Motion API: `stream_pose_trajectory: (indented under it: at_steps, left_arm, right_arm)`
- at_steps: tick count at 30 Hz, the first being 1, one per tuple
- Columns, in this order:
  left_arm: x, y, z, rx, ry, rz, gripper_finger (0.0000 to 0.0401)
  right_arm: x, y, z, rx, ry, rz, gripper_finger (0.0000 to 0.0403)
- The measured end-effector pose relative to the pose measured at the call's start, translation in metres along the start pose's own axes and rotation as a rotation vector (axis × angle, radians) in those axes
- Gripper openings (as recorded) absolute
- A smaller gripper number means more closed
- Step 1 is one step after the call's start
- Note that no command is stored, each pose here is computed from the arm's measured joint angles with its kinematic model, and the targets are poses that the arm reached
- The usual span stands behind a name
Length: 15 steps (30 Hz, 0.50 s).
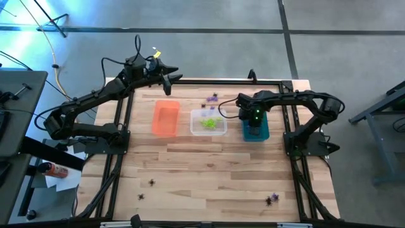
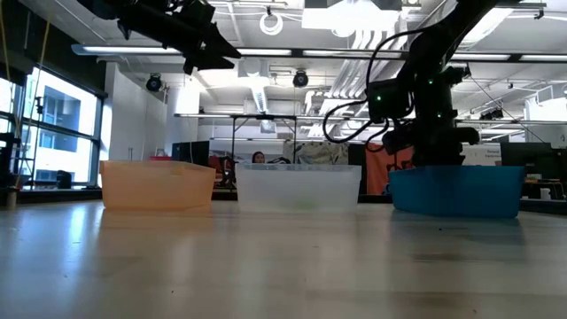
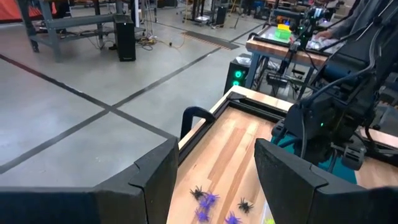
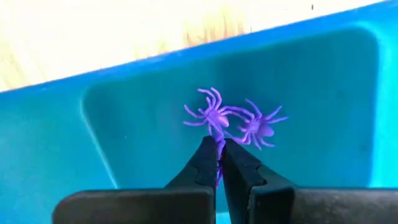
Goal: Sort Halloween decoration
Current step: Put the purple spider toy into the blue bin
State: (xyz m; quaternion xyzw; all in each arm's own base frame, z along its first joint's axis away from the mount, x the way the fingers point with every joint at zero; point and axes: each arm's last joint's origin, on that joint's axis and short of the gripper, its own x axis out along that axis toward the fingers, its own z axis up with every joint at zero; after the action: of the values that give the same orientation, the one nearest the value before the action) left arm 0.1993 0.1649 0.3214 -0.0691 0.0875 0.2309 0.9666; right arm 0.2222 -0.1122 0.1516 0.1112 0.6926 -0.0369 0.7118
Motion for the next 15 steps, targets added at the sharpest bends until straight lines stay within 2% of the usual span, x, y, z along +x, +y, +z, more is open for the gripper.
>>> stream_pose_trajectory:
  at_steps: [8, 11, 15]
  left_arm:
    - [0.0, 0.0, 0.0006, 0.003, -0.006, 0.0, 0.02]
    - [0.0, 0.0, 0.0006, 0.003, -0.006, 0.0, 0.02]
    - [0.0, 0.0, 0.0006, 0.003, -0.006, 0.0, 0.02]
  right_arm:
    - [0.0, 0.0006, -0.0023, 0.049, 0.024, 0.006, 0.0012]
    - [-0.0002, 0.0016, -0.0058, 0.076, 0.06, 0.014, 0.0049]
    - [-0.0005, 0.0025, -0.0086, 0.1, 0.09, 0.021, 0.012]
